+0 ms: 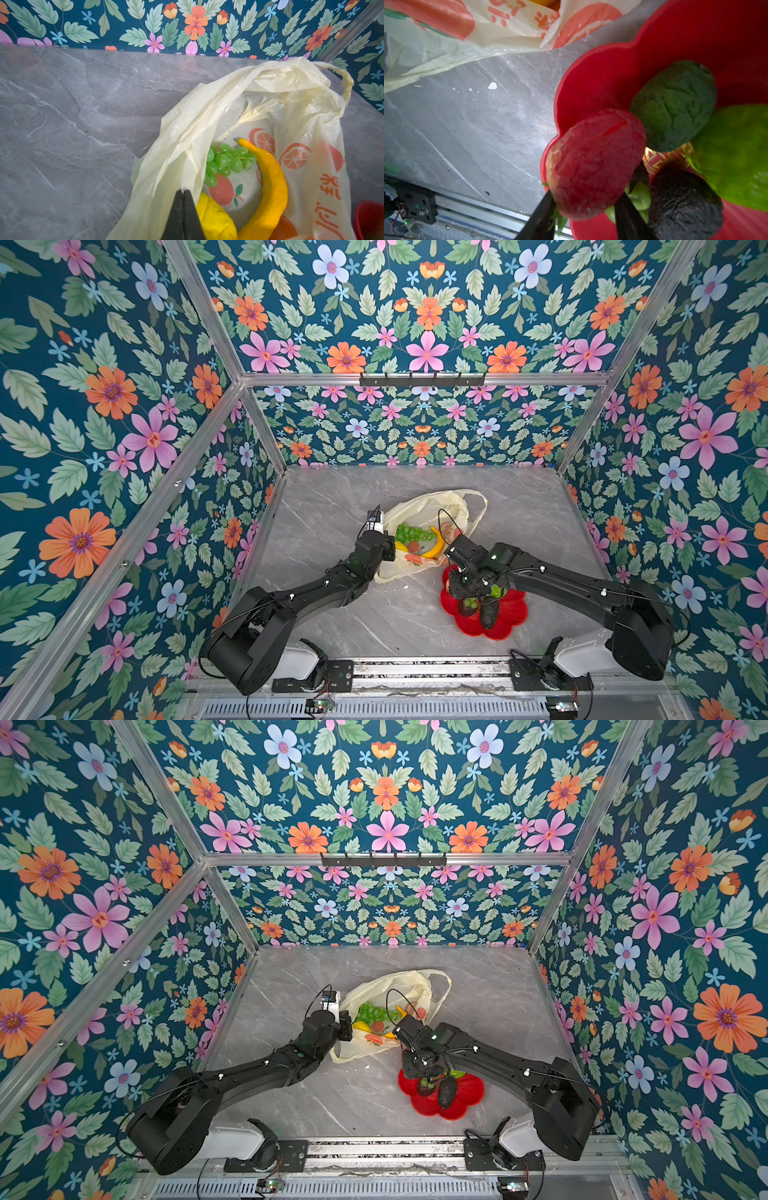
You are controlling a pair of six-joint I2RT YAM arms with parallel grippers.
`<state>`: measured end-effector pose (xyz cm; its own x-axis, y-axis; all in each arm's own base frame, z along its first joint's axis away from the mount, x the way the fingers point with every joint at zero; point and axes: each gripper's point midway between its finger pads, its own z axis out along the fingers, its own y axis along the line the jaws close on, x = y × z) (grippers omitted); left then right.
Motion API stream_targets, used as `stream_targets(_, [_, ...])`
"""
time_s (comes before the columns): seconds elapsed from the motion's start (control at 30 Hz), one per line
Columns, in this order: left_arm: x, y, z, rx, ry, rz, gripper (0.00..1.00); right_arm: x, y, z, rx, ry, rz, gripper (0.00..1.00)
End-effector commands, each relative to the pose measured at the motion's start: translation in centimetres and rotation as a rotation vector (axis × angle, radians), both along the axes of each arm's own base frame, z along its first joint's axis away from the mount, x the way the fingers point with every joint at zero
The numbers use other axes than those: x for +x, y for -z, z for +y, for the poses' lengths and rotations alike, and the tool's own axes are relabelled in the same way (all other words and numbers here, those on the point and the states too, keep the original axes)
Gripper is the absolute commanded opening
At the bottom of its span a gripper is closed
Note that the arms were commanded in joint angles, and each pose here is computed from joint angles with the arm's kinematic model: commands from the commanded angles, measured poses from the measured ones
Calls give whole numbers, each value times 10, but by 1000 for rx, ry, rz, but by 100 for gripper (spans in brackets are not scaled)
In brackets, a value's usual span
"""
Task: Take the fake fruits out of the plastic bag
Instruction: 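Carry the red fruit out of the bag over the red plate, then lower the red fruit into the plate and open the right gripper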
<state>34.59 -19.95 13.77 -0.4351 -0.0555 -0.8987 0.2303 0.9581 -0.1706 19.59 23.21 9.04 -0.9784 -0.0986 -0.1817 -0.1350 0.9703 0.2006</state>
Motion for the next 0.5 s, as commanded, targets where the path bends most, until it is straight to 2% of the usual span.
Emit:
stream_targets(0.0, [2,-6,2,9,-7,-22,0,-5,4,0,-22,-10,37,44])
stream_targets(0.47, [2,-6,2,12,-7,-22,0,-6,16,-9,-104,-15,64,45])
